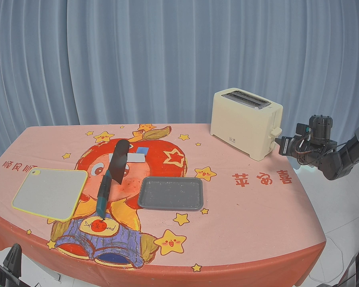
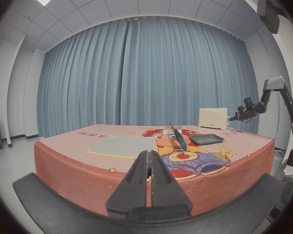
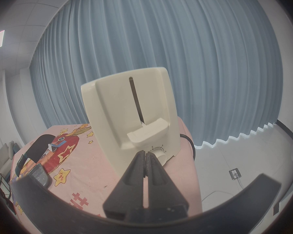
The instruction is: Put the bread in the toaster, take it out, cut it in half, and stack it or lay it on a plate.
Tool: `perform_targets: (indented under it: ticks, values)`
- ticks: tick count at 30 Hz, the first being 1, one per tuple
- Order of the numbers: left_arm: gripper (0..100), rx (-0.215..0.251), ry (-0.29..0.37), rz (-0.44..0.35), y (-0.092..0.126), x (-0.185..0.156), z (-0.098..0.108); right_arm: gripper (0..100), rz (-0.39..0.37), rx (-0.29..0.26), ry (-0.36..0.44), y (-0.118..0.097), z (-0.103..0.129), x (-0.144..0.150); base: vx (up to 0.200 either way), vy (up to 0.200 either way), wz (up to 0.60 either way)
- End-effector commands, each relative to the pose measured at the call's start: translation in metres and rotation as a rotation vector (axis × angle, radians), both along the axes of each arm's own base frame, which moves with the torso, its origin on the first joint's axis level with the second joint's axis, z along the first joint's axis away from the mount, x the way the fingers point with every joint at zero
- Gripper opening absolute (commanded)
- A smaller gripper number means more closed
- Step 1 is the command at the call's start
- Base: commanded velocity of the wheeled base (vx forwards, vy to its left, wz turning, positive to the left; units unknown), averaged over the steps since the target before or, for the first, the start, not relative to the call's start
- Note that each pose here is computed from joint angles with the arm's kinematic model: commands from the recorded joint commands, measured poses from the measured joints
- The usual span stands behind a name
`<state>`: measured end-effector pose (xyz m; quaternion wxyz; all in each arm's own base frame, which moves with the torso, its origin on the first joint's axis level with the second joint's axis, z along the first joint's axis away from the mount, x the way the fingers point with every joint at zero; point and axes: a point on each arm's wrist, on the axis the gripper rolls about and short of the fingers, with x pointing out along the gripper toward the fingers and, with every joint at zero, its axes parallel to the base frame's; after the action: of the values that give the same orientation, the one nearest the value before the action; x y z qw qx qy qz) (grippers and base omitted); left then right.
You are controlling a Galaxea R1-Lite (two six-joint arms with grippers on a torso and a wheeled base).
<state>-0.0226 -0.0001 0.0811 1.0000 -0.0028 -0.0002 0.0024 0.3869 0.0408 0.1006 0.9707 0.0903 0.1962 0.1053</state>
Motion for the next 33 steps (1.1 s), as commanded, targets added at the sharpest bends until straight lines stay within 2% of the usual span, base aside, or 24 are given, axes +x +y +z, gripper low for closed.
perform_targets:
  ticks: [1, 33]
  values:
    - [0, -0.001, 0.019, 0.001, 0.0, 0.001, -0.005, 0, 0.0, 0.002, -0.006, 0.0, 0.0, 0.001, 0.0, 0.0, 0.0]
    - [0, -0.001, 0.019, 0.001, 0.0, 0.001, -0.005, 0, -0.005, 0.022, 0.016, 0.002, -0.01, 0.009, 0.0, 0.0, 0.0]
